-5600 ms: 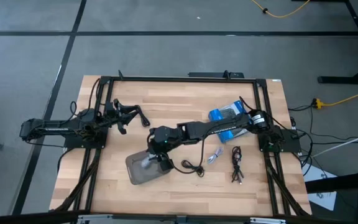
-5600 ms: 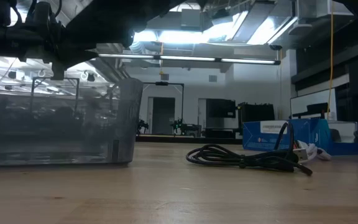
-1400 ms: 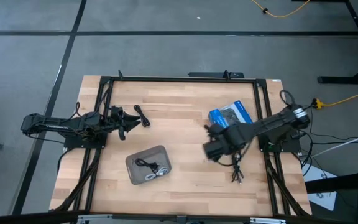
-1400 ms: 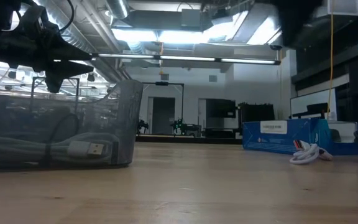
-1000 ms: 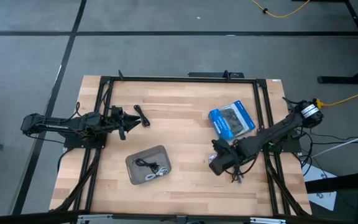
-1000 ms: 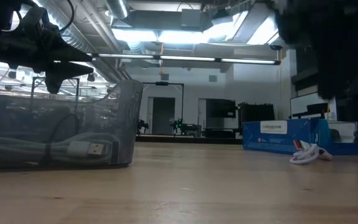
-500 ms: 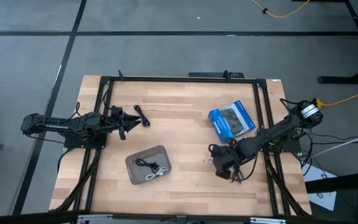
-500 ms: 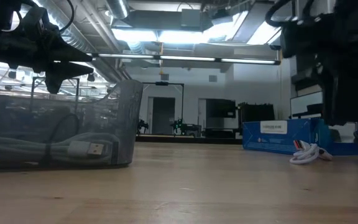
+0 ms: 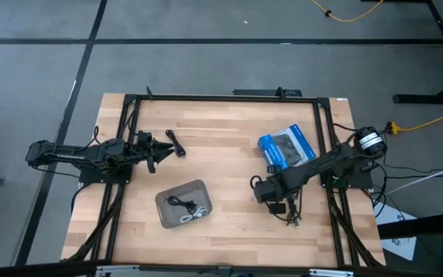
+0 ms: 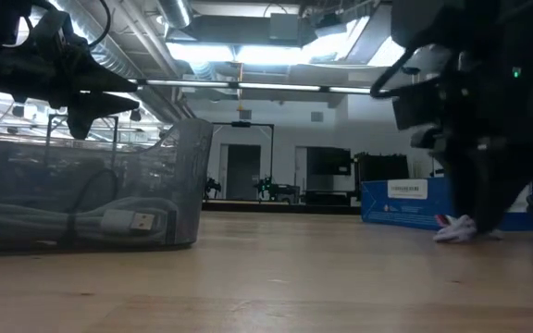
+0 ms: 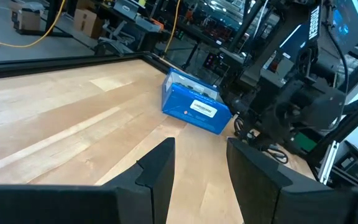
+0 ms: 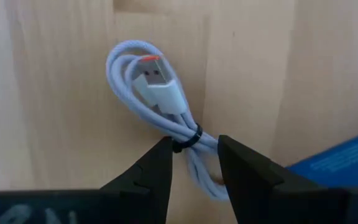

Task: Pick and place USB-C Cables
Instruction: Put the purple charger cable into the black bin, then put the top black charger cable into the black bin

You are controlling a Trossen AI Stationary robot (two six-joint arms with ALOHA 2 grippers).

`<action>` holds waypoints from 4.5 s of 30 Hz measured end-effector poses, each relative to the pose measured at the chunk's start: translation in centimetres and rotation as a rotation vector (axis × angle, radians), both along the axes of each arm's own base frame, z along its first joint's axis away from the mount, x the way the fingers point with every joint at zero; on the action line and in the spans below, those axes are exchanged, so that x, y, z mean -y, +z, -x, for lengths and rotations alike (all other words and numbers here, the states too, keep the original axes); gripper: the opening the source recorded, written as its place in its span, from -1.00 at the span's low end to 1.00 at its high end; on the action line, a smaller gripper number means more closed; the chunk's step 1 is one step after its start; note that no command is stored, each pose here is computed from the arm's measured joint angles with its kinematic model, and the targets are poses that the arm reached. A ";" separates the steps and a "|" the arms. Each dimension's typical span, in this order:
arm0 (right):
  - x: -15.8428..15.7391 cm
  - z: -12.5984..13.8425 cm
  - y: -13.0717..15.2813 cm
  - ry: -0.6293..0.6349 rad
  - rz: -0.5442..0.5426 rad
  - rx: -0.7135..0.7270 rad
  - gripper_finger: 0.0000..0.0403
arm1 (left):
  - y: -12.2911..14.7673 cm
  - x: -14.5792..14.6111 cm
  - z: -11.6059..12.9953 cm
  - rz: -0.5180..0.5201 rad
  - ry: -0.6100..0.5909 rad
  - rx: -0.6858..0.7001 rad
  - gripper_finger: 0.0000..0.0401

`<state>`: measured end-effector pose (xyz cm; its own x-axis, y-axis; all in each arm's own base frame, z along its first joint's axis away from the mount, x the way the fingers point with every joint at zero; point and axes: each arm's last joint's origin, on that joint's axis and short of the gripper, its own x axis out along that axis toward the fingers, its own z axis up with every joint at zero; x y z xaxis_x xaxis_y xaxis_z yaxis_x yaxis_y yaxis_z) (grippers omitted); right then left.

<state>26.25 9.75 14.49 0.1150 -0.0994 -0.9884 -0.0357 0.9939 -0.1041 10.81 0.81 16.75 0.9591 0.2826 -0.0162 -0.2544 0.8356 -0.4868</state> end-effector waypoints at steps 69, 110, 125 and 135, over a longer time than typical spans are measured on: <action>2.6 -19.5 12.7 -0.050 0.034 0.856 0.03 | -0.2 -0.1 0.0 0.004 0.035 -0.019 -0.30; 7.5 -10.2 9.8 -0.619 0.532 0.004 -0.10 | 1.1 -11.6 -8.3 0.540 0.544 -1.317 -0.99; 7.5 -10.2 9.8 -0.572 0.537 -0.019 -0.16 | 1.0 -10.7 -19.5 0.352 0.102 -1.224 -1.00; 7.5 -9.7 9.9 -0.558 0.541 -0.082 -0.16 | 7.4 -8.7 -19.1 0.130 0.220 -1.536 -1.00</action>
